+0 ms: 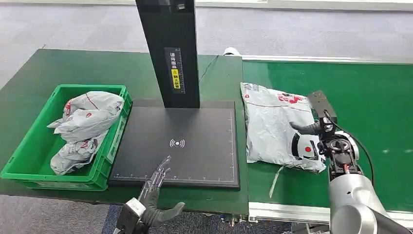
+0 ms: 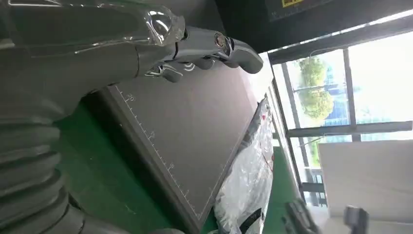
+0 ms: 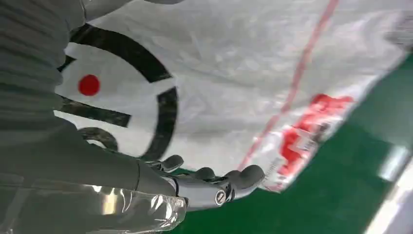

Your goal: Moved the parcel from conveyor to table for the left to box.

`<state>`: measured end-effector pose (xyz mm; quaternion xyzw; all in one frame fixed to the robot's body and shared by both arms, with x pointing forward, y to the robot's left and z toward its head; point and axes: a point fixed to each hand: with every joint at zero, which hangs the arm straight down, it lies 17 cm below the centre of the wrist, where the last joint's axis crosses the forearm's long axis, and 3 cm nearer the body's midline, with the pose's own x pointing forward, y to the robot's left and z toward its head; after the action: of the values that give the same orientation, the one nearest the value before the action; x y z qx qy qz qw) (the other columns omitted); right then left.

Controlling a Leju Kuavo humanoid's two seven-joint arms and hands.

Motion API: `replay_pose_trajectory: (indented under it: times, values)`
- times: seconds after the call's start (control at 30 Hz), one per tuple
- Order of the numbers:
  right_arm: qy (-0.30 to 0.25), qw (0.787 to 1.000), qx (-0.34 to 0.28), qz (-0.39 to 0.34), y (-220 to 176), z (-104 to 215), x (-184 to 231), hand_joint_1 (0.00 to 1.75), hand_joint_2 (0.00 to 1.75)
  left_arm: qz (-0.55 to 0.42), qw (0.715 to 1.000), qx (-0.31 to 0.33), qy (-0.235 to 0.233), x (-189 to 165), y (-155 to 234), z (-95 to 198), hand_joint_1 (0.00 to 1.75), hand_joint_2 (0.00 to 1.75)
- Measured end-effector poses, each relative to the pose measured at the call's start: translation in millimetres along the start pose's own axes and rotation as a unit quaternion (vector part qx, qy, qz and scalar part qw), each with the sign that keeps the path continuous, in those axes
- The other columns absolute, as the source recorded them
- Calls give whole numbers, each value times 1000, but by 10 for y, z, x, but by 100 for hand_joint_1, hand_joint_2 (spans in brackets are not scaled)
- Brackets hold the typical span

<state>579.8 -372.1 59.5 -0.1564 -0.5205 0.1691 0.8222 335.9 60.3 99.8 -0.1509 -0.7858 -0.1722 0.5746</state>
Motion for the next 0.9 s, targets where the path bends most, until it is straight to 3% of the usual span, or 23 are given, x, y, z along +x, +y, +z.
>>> replay_pose_trajectory:
  times: [0.13, 0.27, 0.9]
  values:
    - [148, 980, -4, 130, 49, 71, -566, 0, 175, 3, 1000, 3, 3, -16, 32, 8, 0, 175]
    - [218, 953, -15, 212, -10, 166, -820, 0, 175, 8, 1000, 2, 10, -38, 32, 16, 0, 175]
    - [225, 935, 53, 269, 257, 245, -1009, 0, 175, 7, 1000, 0, 7, -28, 63, -24, 0, 175]
